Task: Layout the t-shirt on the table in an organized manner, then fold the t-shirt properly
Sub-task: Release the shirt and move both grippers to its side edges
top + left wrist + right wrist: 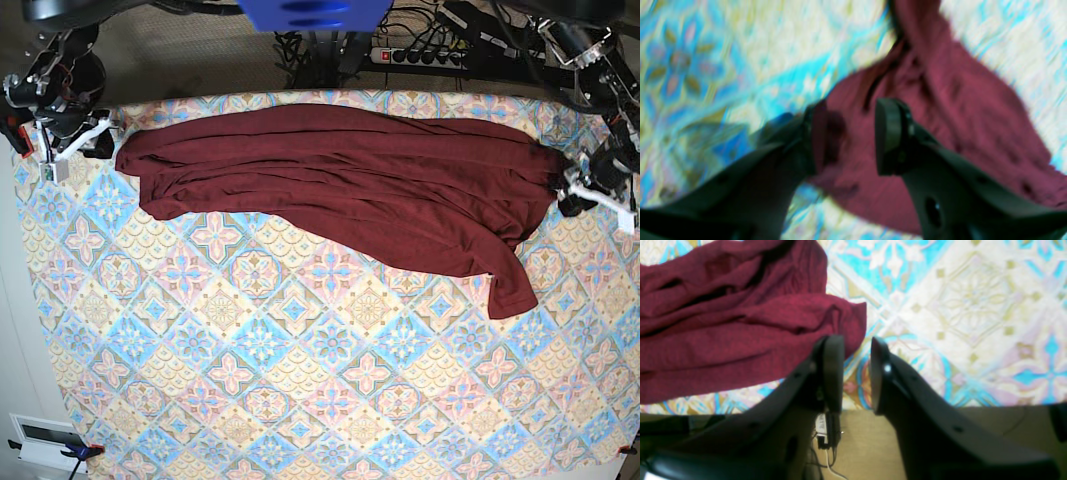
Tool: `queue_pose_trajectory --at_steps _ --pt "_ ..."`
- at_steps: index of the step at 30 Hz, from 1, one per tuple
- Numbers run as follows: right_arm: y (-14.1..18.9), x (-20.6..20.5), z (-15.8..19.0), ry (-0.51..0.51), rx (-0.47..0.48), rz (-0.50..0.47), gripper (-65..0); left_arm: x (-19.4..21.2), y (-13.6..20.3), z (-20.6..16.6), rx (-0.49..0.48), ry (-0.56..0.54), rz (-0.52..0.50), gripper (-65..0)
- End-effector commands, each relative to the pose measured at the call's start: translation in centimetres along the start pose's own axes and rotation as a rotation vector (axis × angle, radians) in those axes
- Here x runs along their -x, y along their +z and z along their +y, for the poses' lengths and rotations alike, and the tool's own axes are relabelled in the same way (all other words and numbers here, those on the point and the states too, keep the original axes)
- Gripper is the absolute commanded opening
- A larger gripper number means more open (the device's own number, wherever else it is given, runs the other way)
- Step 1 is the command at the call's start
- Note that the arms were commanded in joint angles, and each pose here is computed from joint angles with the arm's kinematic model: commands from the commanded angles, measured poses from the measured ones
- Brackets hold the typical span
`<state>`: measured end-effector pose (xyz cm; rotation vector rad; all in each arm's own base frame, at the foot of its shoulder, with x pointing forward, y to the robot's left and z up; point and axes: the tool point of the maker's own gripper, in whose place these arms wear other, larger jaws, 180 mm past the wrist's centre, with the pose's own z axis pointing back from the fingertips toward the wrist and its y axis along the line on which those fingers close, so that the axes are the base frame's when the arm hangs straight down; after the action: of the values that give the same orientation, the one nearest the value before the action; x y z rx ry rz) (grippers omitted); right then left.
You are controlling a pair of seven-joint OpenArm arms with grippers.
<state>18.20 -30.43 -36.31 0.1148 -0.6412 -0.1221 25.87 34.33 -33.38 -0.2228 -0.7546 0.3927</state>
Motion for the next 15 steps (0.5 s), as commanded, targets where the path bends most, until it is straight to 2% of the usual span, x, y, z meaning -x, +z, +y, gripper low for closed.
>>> queue_pose_trajectory --at_steps 1,7,12,15 --pt "0.7 -1.7 -0.1 0.032 0.004 -0.056 -51.3 -1.9 0.0 -1.1 0.025 -0.028 -0.040 -40.9" --pt "0.6 -2.2 0.3 0.052 -0.005 -0.058 -51.2 -2.7 -4.7 -2.4 0.011 -0.057 0.011 -40.9" --pt "-0.9 -7.3 3.1 0.177 -0.079 -0.123 -51.1 -2.8 -8.4 -4.0 0.013 -0.117 0.009 -40.9" --pt "-1.6 -8.6 4.9 0.228 -0.121 -0.133 -51.1 -2.2 -9.8 -5.0 0.012 -0.172 0.040 -40.9"
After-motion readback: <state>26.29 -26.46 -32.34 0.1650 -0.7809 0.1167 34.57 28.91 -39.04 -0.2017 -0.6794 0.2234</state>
